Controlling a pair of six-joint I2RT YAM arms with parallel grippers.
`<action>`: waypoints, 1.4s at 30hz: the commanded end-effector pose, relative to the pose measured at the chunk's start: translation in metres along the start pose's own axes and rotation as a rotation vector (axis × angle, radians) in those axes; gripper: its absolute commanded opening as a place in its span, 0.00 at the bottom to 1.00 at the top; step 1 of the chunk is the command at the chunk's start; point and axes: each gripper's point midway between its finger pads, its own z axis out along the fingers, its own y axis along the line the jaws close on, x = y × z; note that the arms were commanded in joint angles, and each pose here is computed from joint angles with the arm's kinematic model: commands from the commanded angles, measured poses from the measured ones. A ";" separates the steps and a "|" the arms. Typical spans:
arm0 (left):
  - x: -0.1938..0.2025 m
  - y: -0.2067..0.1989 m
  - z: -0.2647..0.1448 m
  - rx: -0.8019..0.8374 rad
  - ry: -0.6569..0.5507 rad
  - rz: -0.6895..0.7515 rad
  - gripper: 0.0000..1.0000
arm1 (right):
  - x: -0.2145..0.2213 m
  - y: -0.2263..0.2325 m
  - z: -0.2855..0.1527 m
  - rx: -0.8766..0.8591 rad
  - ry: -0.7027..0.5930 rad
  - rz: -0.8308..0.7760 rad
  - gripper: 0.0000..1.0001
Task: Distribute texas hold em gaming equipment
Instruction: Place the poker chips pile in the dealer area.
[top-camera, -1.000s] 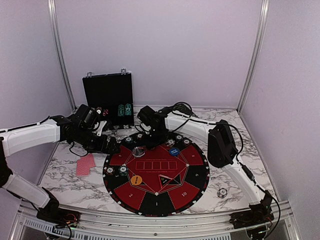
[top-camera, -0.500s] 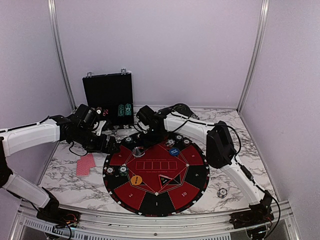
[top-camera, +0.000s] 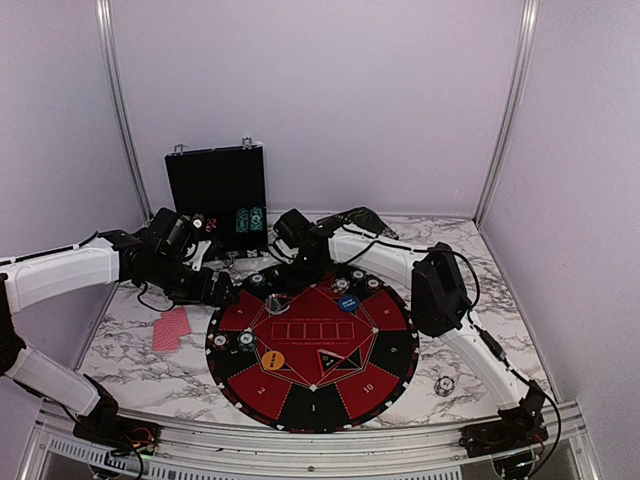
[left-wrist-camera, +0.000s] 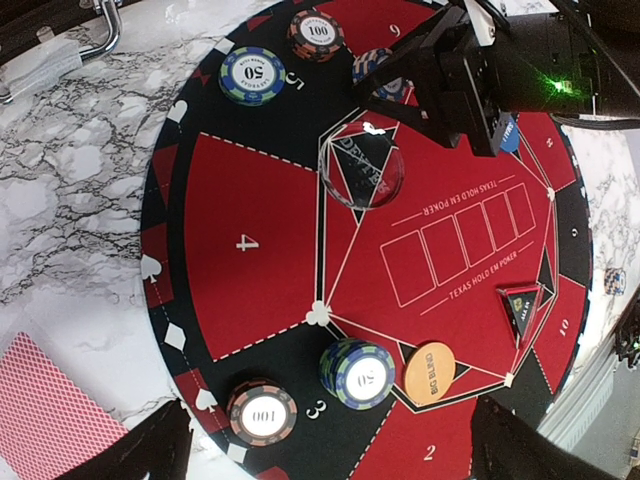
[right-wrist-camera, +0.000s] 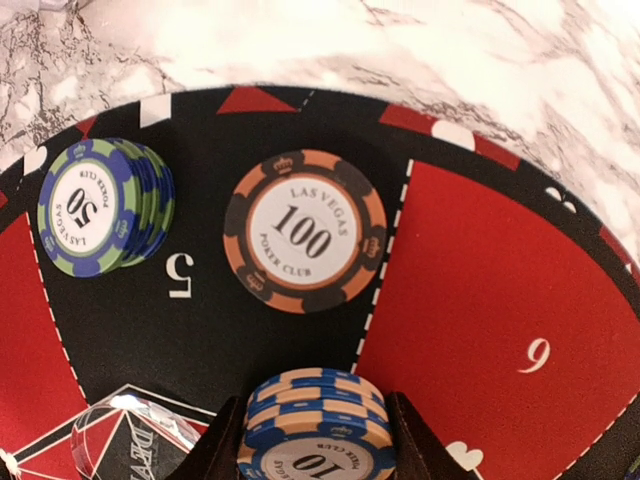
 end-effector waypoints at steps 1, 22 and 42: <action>0.000 0.002 0.002 0.009 0.002 -0.012 0.99 | 0.003 -0.001 0.022 -0.023 0.001 0.013 0.27; 0.000 0.004 0.004 0.013 0.009 -0.024 0.99 | 0.024 -0.004 0.031 -0.036 0.084 0.040 0.31; -0.001 0.005 0.003 0.017 0.005 -0.029 0.99 | 0.035 -0.008 0.008 0.035 0.137 0.059 0.31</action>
